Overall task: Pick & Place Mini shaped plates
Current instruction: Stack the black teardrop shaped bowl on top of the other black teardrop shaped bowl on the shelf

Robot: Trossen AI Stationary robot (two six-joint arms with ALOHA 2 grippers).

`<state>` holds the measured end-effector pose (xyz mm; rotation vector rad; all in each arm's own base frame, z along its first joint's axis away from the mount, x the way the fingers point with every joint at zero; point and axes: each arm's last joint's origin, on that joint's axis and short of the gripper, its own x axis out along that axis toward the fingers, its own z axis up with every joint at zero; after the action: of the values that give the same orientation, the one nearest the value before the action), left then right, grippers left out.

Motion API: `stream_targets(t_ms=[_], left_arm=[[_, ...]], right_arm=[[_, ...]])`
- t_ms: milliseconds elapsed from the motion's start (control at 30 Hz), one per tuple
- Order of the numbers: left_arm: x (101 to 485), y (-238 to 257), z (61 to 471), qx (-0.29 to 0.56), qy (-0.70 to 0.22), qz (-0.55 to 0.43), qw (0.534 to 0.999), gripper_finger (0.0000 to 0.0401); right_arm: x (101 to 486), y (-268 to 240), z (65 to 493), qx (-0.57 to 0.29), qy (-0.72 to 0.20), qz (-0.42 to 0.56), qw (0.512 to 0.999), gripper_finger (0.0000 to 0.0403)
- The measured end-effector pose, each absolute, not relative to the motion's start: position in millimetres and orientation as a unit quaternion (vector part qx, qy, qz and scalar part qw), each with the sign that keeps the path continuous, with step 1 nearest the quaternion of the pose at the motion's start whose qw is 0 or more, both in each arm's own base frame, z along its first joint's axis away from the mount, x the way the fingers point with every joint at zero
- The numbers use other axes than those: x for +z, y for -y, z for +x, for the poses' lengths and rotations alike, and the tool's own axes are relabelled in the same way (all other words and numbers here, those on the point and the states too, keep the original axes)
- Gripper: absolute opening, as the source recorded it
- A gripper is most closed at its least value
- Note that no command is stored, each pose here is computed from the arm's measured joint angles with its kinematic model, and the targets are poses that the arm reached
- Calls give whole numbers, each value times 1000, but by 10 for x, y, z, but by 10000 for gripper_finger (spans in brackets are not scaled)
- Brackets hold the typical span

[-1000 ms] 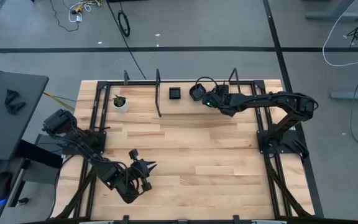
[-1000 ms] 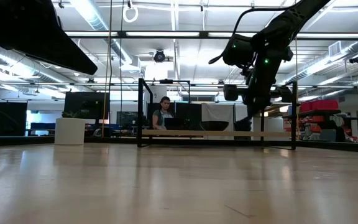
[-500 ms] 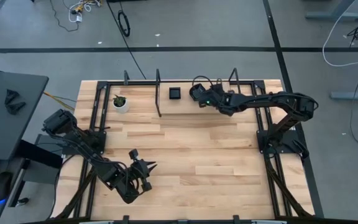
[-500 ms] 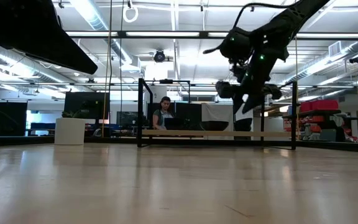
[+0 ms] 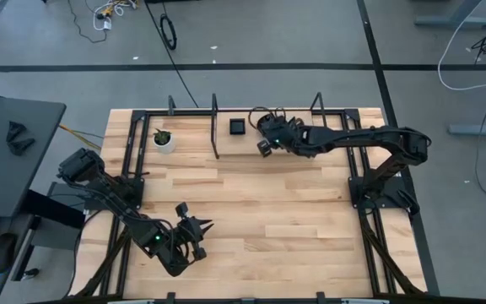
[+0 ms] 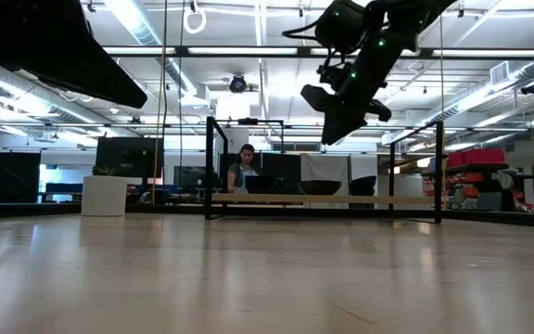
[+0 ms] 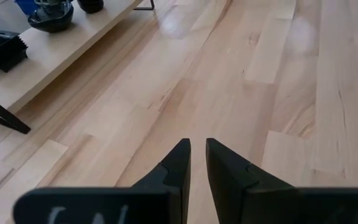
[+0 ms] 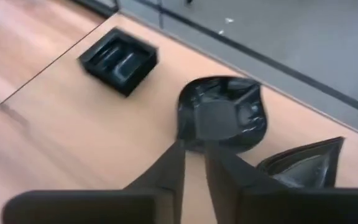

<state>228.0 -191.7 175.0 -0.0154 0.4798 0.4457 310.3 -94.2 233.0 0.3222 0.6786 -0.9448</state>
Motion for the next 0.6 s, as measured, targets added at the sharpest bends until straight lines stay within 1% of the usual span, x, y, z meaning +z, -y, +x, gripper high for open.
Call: stream_targets(t_ms=[200,300,400,600], left_arm=[[1750,1917,2280,219,-236,-8,947,55],[1750,1917,2280,219,-236,-8,947,55],[1750,1917,2280,219,-235,-8,947,55],[1751,1917,2280,219,-235,-8,947,55]], right_arm=[[2257,838,3031,-412,-394,149,808,8],[2189,835,2962,-415,-438,140,785,7],[2151,893,2914,-420,-462,135,769,9],[2143,1103,2840,-418,-477,139,761,4]])
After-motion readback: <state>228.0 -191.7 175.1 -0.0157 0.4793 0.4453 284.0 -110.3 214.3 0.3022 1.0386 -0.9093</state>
